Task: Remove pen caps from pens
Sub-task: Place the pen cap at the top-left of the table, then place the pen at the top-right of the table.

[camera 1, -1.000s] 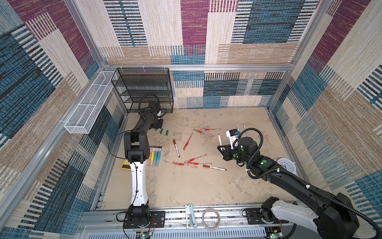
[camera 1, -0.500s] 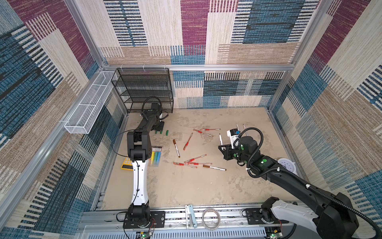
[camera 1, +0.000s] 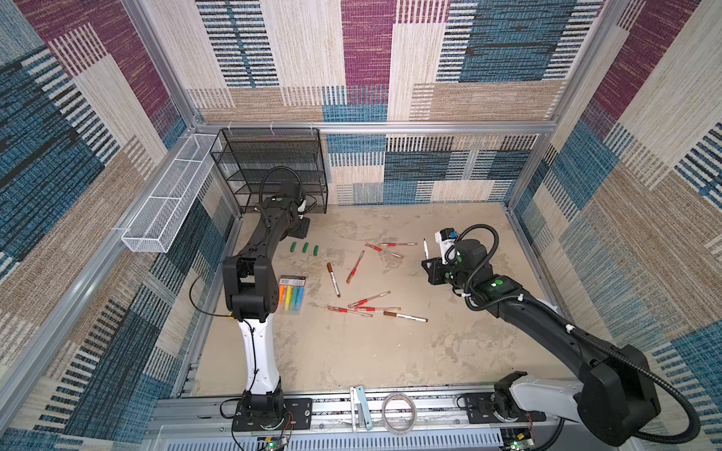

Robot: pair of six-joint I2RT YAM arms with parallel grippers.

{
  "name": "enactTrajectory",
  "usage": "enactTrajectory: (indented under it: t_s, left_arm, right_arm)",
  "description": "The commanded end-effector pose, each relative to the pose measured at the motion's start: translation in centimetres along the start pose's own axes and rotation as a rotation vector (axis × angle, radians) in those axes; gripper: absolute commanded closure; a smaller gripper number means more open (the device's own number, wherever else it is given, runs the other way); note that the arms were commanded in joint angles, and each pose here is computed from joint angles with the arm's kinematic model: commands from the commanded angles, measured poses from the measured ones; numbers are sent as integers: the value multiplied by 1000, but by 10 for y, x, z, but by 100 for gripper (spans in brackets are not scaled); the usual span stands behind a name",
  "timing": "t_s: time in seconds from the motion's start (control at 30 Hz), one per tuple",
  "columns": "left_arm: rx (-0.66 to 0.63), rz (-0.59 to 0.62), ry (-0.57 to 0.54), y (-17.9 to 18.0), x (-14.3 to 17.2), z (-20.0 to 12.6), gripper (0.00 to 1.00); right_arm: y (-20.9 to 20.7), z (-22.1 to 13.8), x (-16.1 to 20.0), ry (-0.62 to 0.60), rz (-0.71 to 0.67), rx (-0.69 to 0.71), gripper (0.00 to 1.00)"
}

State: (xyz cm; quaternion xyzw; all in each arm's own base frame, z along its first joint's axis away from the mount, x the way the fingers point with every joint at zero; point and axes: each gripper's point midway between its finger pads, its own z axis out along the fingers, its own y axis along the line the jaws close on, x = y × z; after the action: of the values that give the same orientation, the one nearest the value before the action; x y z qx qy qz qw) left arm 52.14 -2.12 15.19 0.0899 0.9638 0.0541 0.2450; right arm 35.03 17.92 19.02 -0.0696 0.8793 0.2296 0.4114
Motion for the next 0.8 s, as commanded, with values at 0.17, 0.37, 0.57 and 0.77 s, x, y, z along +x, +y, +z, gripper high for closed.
enactTrajectory:
  t_s: [0.17,0.37,0.57,0.77]
  left_arm:
    - [221,-7,-170,-48,33,-92,37]
    - [310,3,-322,-66,72,-140,17]
    - [371,-11,-399,-76,98,-158,14]
    - [437,-169,-426,-63,98,-155,11]
  right_arm:
    - [-55,38,-30,58,-45,118,100]
    - [-102,68,-45,110,-28,205,100]
    - [-143,99,-52,171,-13,267,99]
    - [-168,134,-47,242,17,284,99]
